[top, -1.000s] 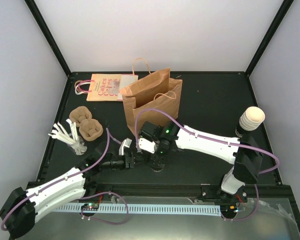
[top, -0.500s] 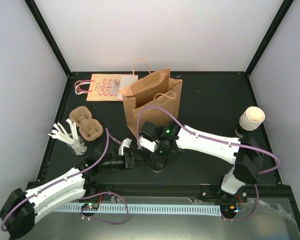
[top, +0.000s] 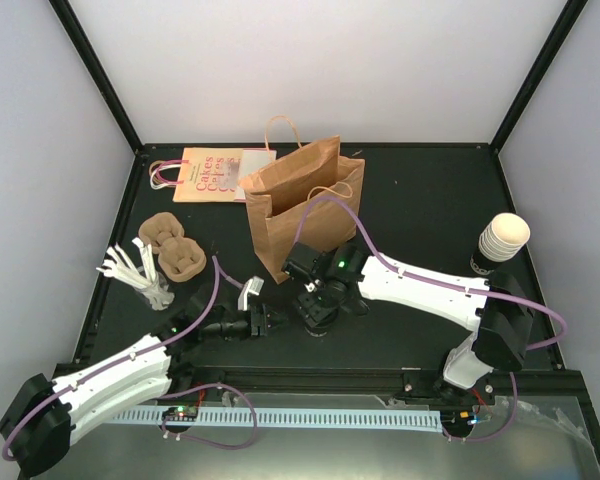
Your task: Pack the takeout coffee
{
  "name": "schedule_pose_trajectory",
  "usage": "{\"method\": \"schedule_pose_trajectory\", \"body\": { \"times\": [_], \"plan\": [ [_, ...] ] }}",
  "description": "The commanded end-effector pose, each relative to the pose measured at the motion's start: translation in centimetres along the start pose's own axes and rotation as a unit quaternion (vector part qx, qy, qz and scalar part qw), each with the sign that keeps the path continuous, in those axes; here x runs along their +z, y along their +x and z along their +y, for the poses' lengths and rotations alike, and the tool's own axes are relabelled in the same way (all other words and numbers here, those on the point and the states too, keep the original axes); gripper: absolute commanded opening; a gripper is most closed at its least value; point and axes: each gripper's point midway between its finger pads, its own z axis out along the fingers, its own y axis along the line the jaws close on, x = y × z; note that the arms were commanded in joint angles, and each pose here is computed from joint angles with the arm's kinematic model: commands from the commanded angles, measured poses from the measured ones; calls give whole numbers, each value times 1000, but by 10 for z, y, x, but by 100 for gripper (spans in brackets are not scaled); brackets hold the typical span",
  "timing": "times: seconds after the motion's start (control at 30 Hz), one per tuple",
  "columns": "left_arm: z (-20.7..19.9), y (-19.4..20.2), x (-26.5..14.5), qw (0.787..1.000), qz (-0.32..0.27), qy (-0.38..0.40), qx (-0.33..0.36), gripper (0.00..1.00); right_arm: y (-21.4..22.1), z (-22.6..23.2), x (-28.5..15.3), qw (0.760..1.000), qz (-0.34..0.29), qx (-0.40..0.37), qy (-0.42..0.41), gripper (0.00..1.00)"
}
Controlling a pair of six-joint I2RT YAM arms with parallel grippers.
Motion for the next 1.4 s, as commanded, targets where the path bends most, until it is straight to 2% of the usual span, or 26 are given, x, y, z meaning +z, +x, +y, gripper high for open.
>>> {"method": "schedule_pose_trajectory", "body": {
  "times": [0.0,0.43,0.73,1.37],
  "plan": [
    [-8,-3,0,1000,-4,11,7,48,-19,-8,-15,996,-47,79,20,73],
    [-19,-6,7,999,-8,34,3,48,-26,-4,-12,992,-56,111,13,74],
    [-22,-7,14,999,-4,41,1,47,-23,0,-7,994,-45,103,13,74],
    [-21,-21,17,998,-39,48,-4,45,-20,9,3,996,-20,82,14,74]
  ]
}}
